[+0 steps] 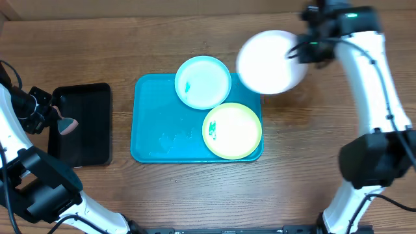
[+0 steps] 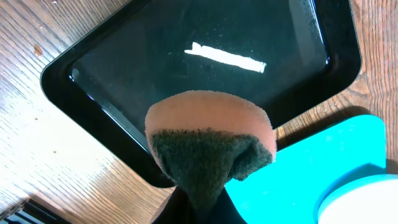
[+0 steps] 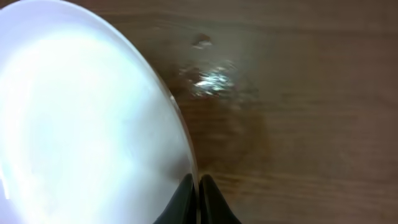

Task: Clean dirty plates on tray and stack at the side
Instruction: 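Place the white plate on the table right of the tray, then move the right gripper to the light-blue plate and grip its rim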

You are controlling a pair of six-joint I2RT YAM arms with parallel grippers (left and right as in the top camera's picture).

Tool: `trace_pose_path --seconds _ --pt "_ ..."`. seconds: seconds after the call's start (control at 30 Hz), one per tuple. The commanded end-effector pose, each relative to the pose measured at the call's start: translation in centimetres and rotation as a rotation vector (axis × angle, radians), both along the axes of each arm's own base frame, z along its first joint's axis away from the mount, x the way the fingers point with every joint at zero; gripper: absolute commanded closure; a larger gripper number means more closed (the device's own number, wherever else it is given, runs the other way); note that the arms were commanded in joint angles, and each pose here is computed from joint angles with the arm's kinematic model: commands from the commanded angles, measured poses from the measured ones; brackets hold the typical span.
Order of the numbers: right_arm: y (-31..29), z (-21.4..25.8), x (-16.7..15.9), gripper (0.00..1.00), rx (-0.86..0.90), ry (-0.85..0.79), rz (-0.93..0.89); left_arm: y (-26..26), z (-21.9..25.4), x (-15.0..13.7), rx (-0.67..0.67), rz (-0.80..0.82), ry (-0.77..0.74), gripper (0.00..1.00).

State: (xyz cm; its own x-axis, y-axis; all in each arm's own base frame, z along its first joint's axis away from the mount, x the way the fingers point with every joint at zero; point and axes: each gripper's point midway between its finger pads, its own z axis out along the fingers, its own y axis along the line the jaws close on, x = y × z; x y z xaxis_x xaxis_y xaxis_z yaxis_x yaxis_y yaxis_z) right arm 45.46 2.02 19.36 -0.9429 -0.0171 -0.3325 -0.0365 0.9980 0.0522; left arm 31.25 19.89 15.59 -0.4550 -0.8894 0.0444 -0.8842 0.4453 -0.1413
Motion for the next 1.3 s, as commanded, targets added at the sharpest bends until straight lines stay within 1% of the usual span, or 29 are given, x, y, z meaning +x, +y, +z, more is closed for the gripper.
trace_pose_path --seconds 0.0,0.1,0.23,0.4,0.5,0.67,0.7,0.73,0.8,0.83,0.87,0.9,0.97,1.07,1.1,1.13,1.17,1.23,1.27 --pt "-3.1 -0.9 -1.1 0.96 0.108 0.040 -0.092 -0.5 1.7 0.7 0.027 -0.036 -0.055 0.96" --pt "-6.7 -3.3 -2.1 0.96 0.132 0.101 -0.180 -0.5 1.7 0.9 0.031 -0.040 -0.060 0.96" --pt "-8.9 -6.6 -2.9 0.96 0.164 0.132 -0.236 -0.4 1.7 1.0 0.034 -0.040 -0.063 0.96" --pt "-9.3 -9.9 -2.8 0.96 0.164 0.124 -0.244 -0.5 1.7 0.9 0.034 -0.048 -0.062 0.96" --pt "-9.2 -11.0 -2.7 0.96 0.163 0.115 -0.241 -0.5 1.7 0.9 0.034 -0.048 -0.062 0.96" --pt "-9.3 -11.2 -2.7 0.96 0.156 0.115 -0.243 -0.5 1.7 0.9 0.034 -0.048 -0.063 0.96" --pt "-9.3 -11.2 -2.8 0.94 0.157 0.117 -0.244 -0.5 1.7 0.9 0.034 -0.048 -0.063 0.96" --pt "-9.3 -11.2 -2.9 0.89 0.158 0.123 -0.244 -0.5 1.7 0.9 0.034 -0.048 -0.063 0.96" --pt "-9.3 -11.2 -3.0 0.87 0.158 0.128 -0.244 -0.4 1.7 1.0 0.035 -0.048 -0.063 0.96" --pt "-9.3 -11.2 -3.0 0.83 0.158 0.128 -0.244 -0.4 1.7 1.0 0.034 -0.048 -0.063 0.96" --pt "-9.2 -11.2 -3.0 0.76 0.159 0.127 -0.244 -0.5 1.7 0.9 0.034 -0.048 -0.063 0.96" --pt "-9.2 -11.2 -3.0 0.64 0.163 0.127 -0.242 -0.5 1.7 0.9 0.034 -0.048 -0.063 0.96" --pt "-8.0 -10.9 -2.6 0.59 0.226 0.113 -0.218 -0.5 1.7 0.9 0.034 -0.048 -0.063 0.96" --pt "-4.4 -9.3 -1.3 0.56 0.387 0.051 -0.086 -0.5 1.7 1.1 0.036 -0.050 -0.066 0.96" --pt "-2.2 -8.2 -0.3 0.51 0.468 0.001 -0.019 -0.6 1.7 1.3 0.039 -0.054 -0.070 0.96" --pt "-1.0 -7.7 0.3 0.46 0.497 -0.030 0.017 -0.6 1.7 1.3 0.039 -0.057 -0.071 0.96" --pt "-0.1 -7.3 0.9 0.37 0.507 -0.057 0.047 -0.7 1.7 1.4 0.039 -0.060 -0.070 0.96" --pt "2.3 -6.6 2.3 0.08 0.503 -0.119 0.121 -1.0 1.7 1.5 0.038 -0.069 -0.070 0.96" --pt "3.7 -6.3 2.9 0.00 0.498 -0.152 0.163 -1.2 1.7 1.6 0.039 -0.077 -0.071 0.96"
